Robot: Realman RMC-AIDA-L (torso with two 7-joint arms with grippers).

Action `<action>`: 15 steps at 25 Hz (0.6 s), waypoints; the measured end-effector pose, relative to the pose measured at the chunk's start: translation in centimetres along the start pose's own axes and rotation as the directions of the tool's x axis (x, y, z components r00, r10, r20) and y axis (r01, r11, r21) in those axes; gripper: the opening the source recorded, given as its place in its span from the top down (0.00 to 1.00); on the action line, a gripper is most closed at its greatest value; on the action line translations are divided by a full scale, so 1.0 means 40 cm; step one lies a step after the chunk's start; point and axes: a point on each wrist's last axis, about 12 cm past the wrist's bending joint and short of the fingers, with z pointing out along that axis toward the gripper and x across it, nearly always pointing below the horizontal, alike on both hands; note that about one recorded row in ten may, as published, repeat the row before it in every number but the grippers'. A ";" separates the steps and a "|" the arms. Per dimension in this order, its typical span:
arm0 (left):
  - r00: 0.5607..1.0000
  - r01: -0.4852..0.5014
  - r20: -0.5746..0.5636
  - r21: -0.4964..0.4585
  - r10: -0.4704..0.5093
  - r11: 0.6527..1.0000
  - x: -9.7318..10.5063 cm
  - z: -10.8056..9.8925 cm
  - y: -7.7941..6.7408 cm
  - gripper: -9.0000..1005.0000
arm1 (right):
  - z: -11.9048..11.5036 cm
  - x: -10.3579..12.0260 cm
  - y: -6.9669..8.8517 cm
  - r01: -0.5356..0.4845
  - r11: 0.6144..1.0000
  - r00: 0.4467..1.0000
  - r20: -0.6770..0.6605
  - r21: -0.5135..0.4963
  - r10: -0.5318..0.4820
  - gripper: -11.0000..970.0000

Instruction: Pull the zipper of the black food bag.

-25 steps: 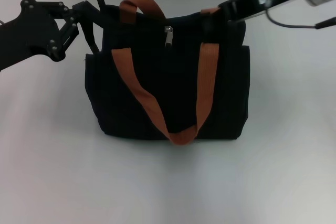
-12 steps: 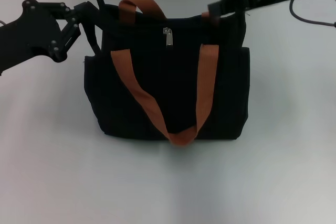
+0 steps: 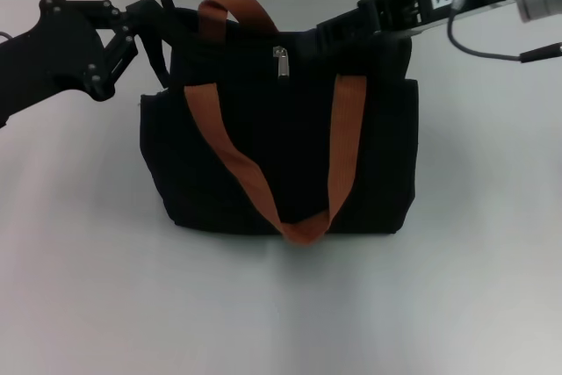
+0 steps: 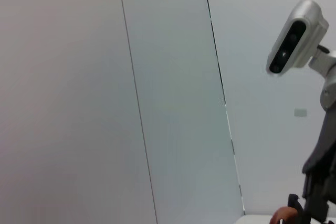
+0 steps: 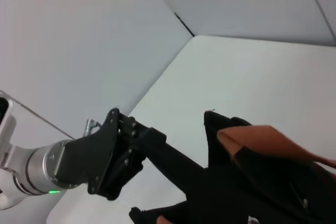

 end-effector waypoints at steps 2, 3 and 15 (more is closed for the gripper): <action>1.000 0.002 0.006 -0.004 -0.002 1.000 -0.001 0.000 0.000 0.92 | 0.011 -0.004 -0.003 -0.010 1.000 1.000 -0.012 -0.004 0.010 0.73; 1.000 0.004 0.009 -0.006 -0.004 1.000 -0.001 0.001 0.000 0.92 | 0.017 -0.006 -0.006 -0.018 1.000 1.000 -0.016 -0.005 0.018 0.71; 0.999 0.006 0.040 0.003 -0.006 1.000 -0.006 0.022 -0.008 0.92 | 0.096 -0.027 -0.019 -0.023 0.999 0.998 -0.056 0.024 0.024 0.63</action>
